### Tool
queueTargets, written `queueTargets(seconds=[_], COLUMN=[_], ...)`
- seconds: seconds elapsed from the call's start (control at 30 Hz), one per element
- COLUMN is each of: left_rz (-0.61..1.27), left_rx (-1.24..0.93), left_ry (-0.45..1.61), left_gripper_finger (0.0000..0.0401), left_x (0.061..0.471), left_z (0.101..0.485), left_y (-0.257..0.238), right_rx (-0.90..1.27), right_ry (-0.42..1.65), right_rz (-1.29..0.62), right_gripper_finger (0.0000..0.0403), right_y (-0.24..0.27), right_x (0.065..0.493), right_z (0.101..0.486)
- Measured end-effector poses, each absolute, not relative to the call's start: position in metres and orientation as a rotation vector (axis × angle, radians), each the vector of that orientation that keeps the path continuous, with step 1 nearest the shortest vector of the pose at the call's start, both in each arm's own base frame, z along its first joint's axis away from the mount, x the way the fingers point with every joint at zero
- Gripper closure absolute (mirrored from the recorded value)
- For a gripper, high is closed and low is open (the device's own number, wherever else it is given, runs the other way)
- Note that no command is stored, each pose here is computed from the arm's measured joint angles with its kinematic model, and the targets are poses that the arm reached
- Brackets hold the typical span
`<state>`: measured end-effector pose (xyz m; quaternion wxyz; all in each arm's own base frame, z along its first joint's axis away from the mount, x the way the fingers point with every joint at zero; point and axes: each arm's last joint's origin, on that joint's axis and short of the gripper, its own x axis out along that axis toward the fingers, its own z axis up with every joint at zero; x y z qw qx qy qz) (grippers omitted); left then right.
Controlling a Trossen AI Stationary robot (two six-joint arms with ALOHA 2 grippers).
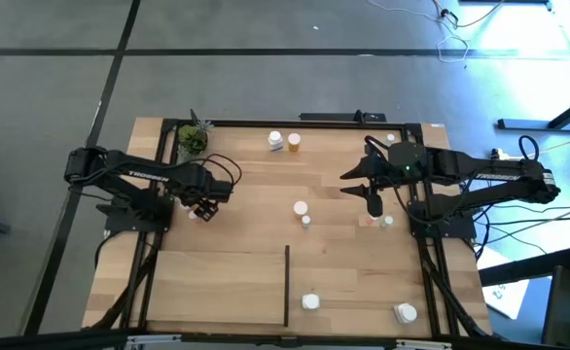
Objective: Pick and place medicine bottles onto shelf by color
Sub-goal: Put the bottom left big orange pill bottle on the shelf
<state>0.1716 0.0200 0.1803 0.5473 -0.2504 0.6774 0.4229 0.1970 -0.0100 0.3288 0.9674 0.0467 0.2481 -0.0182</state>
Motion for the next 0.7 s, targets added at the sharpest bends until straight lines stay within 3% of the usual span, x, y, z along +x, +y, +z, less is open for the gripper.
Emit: queueTargets(seconds=[0.7], left_rz=[1.030], left_rx=[-0.665], left_ry=[1.569], left_gripper_finger=[0.0117], left_x=[0.1738], left_z=[0.1796], left_y=[0.0195], right_rx=[0.094], right_ry=[0.502], right_rz=[-0.037], right_gripper_finger=[0.0228], right_y=[-0.0100], right_x=[0.1970], right_z=[0.3287])
